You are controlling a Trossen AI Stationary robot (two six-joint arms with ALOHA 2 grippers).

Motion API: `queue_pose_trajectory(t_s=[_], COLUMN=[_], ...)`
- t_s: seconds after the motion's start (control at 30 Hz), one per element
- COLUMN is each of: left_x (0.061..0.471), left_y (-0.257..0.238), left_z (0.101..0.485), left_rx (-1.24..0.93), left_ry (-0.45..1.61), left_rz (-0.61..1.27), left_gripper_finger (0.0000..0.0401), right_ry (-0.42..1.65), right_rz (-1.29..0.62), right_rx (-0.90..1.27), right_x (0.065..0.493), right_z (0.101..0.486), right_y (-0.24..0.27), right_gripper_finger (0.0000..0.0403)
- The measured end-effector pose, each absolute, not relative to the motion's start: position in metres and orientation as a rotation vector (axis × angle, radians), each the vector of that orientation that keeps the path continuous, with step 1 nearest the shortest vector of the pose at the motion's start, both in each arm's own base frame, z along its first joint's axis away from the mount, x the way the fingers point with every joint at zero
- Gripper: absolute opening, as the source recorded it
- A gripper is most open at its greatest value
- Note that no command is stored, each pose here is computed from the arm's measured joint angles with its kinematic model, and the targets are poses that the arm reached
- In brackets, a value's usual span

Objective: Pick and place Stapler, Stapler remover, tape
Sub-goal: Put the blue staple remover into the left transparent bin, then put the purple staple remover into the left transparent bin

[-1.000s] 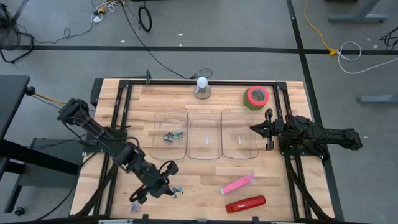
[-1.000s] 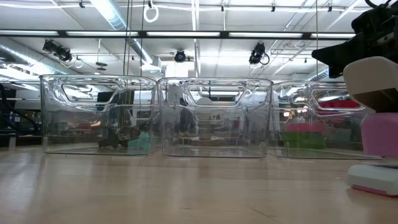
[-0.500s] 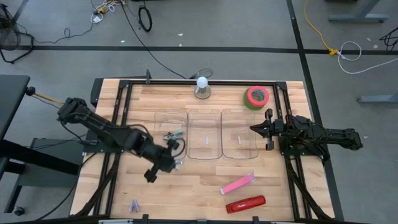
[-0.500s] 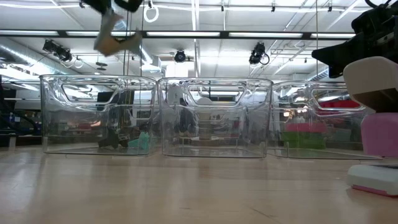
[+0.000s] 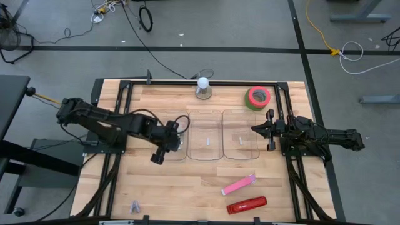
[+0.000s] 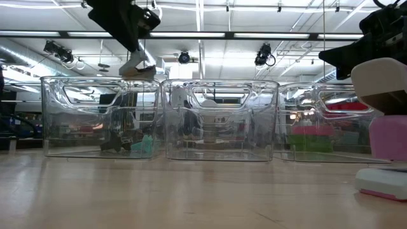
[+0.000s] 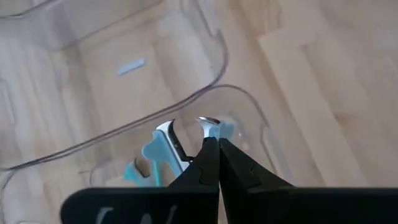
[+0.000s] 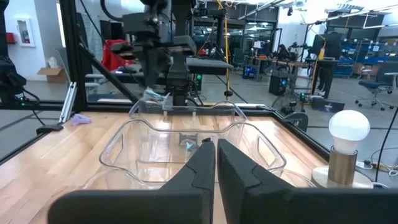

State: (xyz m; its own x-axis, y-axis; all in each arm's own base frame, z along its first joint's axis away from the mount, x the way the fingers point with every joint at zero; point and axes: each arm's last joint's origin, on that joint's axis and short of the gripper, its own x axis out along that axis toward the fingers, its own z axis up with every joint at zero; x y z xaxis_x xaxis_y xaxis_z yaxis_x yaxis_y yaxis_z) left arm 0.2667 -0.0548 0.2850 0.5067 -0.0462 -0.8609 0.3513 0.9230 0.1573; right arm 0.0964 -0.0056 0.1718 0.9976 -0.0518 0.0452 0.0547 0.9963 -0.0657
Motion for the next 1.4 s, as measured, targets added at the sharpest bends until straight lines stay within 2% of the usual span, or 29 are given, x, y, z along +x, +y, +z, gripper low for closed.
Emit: queue_pose_trajectory(t_s=[0.27,0.63,0.87,1.13,1.4], left_x=[0.266,0.253,0.252,0.254,0.253], left_y=[-0.044,-0.04,-0.04,-0.044,-0.05], left_z=[0.281,0.236,0.229,0.23,0.23], left_rx=[0.285,0.214,0.189,0.185,0.213], left_ry=[1.057,1.19,1.197,1.161,1.154], left_rz=[-0.207,-0.192,-0.205,-0.232,-0.24], left_gripper_finger=[0.0,0.0,0.0002,0.0048,0.0118], right_ry=[-0.043,-0.043,-0.043,-0.043,-0.043], right_rz=[-0.053,-0.053,-0.053,-0.053,-0.053], right_rx=[-0.067,-0.067,-0.067,-0.067,-0.067], right_x=[0.096,0.096,0.096,0.096,0.096], right_z=[0.172,0.172,0.172,0.172,0.172], right_y=[-0.006,-0.006,-0.006,-0.006,-0.006], right_gripper_finger=[0.0022,0.0022,0.0022,0.0022,0.0022])
